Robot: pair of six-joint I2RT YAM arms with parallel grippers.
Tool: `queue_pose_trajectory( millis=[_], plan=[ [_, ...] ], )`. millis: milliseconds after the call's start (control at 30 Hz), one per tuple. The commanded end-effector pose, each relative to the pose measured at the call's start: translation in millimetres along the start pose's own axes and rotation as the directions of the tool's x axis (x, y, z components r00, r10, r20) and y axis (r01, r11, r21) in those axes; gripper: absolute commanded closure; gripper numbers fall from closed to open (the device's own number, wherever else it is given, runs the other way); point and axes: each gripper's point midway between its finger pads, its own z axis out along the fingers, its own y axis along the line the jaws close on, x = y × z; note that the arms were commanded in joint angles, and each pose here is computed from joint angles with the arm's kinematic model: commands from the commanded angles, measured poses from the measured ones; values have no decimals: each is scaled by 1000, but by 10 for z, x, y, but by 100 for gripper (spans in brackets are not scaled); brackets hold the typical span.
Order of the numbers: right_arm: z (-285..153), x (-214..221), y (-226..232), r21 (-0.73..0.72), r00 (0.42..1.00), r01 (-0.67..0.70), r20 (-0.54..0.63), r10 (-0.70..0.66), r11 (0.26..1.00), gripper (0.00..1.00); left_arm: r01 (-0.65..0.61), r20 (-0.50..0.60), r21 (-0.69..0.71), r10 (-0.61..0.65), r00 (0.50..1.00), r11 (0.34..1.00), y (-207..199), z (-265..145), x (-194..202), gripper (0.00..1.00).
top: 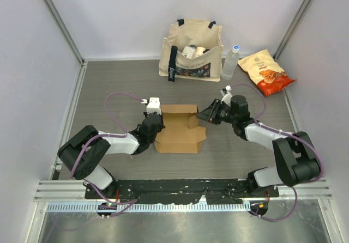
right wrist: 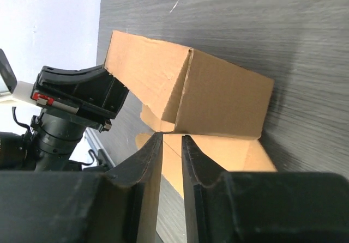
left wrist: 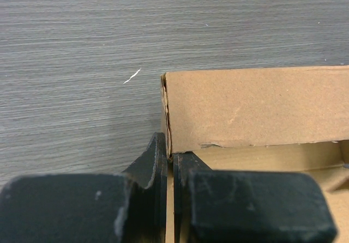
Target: Fold the paper box
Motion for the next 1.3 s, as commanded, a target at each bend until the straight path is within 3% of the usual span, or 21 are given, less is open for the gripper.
queue_pose_trajectory(
  millis=[0, 200, 400, 567, 767, 1267],
  plan=[
    [-283, -385, 91, 65, 984, 131, 110, -137, 989, 72, 38, 75, 3, -39, 996, 999, -48, 8, -237, 100],
    [-583, -702, -176, 190, 977, 85, 174, -119, 978, 70, 46, 74, 19, -47, 996, 999, -77, -2, -245, 100],
    [-638, -629, -558, 401, 976, 149, 89, -200, 904, 69, 54, 78, 22, -55, 995, 998, -77, -15, -265, 100],
    [-334, -294, -477, 343, 956, 290, -63, -286, 893, 68, 51, 78, 21, -52, 996, 998, -75, -17, -267, 100],
    [-9, -44, -315, 300, 882, 472, -177, -438, 829, 67, 51, 81, 24, -53, 995, 998, -80, -23, -283, 100],
    [131, -220, -206, 302, 761, 635, -86, -644, 711, 63, 35, 78, 18, -36, 996, 999, -68, -6, -251, 100]
  ],
)
